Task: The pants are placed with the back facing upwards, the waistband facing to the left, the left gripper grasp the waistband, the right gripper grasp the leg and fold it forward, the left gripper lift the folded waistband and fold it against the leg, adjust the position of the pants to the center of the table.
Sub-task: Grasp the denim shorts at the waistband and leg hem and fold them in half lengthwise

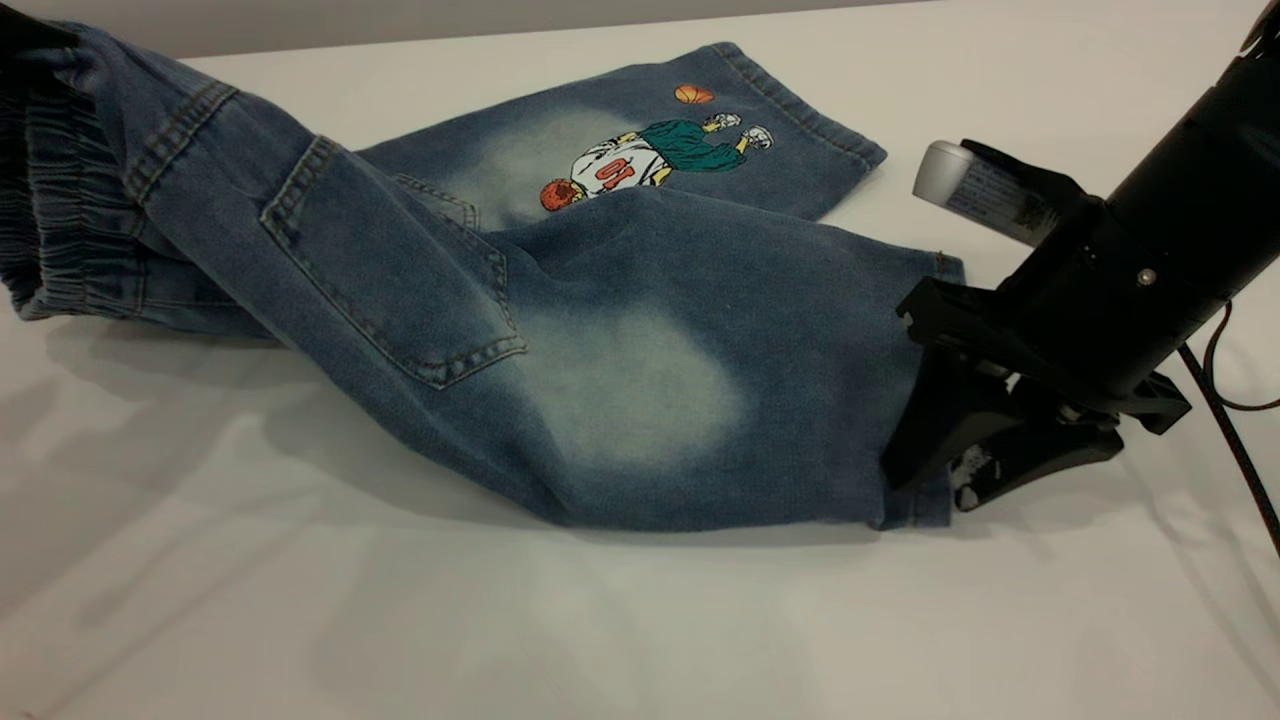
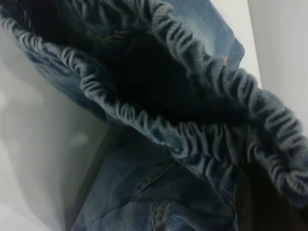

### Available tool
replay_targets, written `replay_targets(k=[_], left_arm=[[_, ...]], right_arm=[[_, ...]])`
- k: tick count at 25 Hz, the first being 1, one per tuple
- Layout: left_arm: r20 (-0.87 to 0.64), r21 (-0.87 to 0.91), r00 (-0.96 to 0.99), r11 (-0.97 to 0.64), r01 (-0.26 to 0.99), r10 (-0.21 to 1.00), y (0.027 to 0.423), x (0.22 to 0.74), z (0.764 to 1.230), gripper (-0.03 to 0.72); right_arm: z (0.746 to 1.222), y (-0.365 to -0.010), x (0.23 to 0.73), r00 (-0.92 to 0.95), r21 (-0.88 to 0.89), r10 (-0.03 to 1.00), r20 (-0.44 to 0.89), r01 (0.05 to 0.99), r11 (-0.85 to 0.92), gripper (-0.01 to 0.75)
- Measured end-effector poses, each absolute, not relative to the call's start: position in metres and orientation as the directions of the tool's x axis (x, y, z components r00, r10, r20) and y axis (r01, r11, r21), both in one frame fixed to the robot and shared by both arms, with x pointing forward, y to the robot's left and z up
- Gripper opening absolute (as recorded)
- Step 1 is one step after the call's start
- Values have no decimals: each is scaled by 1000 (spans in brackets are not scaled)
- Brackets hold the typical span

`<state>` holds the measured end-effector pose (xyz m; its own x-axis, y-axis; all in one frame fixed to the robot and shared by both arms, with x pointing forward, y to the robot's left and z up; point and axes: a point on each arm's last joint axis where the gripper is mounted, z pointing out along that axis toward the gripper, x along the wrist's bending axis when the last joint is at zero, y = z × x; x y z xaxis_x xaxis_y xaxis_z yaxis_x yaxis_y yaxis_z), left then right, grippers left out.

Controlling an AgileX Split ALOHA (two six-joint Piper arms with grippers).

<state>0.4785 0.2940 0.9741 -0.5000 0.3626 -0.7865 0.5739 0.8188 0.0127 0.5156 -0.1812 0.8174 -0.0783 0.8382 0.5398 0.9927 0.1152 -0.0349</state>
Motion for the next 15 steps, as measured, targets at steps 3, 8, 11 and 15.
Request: replay_targets(k=[3, 8, 11, 15], left_arm=[[-786, 13, -499, 818, 574, 363, 294, 479, 974, 89], [-786, 15, -499, 818, 575, 365, 294, 479, 974, 89], [-786, 15, -499, 818, 575, 365, 294, 479, 974, 89], [-786, 15, -499, 818, 575, 365, 294, 479, 974, 89]], right_arm=[[817, -182, 517, -78, -28, 843, 533, 994, 109, 111], [817, -182, 517, -76, -22, 846, 528, 994, 103, 9], [818, -181, 518, -70, -19, 841, 536, 995, 96, 6], [829, -179, 518, -88, -8, 821, 564, 994, 112, 6]])
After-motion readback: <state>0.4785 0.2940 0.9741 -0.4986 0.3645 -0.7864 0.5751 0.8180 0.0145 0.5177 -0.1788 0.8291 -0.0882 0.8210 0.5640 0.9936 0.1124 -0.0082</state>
